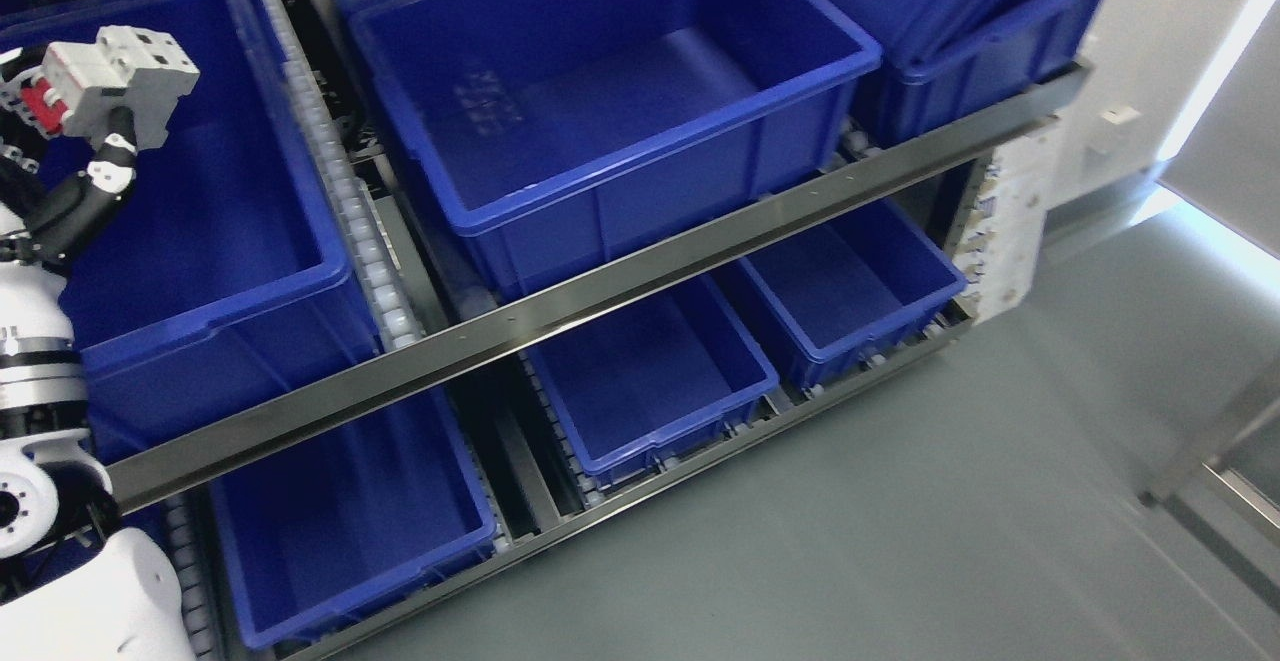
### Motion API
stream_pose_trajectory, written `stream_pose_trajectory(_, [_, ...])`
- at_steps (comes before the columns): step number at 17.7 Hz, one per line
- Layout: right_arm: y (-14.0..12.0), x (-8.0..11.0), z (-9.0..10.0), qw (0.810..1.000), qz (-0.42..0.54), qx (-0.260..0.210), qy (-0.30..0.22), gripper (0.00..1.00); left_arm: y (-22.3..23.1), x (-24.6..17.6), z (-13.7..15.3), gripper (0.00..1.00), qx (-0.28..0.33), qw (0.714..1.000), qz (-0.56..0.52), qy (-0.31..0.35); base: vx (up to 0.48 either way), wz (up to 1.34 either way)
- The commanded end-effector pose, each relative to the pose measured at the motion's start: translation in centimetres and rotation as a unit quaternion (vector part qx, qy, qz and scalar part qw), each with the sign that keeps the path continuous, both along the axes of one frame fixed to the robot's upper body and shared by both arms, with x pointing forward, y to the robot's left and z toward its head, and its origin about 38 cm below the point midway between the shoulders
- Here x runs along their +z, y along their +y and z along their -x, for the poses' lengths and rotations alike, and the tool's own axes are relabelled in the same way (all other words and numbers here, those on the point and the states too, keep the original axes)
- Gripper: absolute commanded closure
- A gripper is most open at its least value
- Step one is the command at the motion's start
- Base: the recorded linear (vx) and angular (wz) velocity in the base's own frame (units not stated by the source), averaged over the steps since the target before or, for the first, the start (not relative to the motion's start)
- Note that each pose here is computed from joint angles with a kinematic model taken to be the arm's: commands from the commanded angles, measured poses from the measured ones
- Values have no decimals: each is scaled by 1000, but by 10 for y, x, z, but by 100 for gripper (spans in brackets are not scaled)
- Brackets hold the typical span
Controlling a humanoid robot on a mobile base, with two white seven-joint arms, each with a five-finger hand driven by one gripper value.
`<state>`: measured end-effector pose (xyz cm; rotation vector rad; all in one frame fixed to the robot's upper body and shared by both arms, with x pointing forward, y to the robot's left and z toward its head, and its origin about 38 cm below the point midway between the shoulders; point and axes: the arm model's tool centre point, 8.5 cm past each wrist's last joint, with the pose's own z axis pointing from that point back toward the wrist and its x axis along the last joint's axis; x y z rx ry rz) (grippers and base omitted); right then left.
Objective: Place circuit breaker on shelf
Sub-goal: 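Turn the robot toward the blue bin shelf holding the breaker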
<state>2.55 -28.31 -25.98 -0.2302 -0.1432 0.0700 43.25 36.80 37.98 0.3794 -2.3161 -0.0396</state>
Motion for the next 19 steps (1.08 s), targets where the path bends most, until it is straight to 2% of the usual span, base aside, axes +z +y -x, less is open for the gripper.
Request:
stream_pose_trajectory(1, [-10,0,7,999,10,7,34,0,-1,32,-31,82,-17,991,-119,52,95,536])
stream_pose_trajectory(3, [-10,0,7,999,10,7,34,0,7,18,-50,82,0,977,-168,133,100,402])
stream_pose_trajectory(6, [-10,0,7,999,10,7,34,0,60,8,-69,81,75,944,-228,225,115,228])
stream_pose_trajectory(8, [-10,0,7,999,10,7,34,0,80,-7,-74,80,97,927,-249,262,133,199])
stream_pose_trajectory(11, [-10,0,7,999,10,7,34,0,64,-20,-105,80,89,897,-301,310,151,140])
stream_pose_trajectory(13, [-10,0,7,999,10,7,34,0,61,-18,-118,80,90,890,-311,322,134,101])
stream_pose_trajectory(16, [-10,0,7,999,10,7,34,0,52,-48,-147,80,79,866,-324,372,120,29])
stream_pose_trajectory(19, [-10,0,7,999,10,7,34,0,46,-69,-157,80,70,852,-329,401,83,-4])
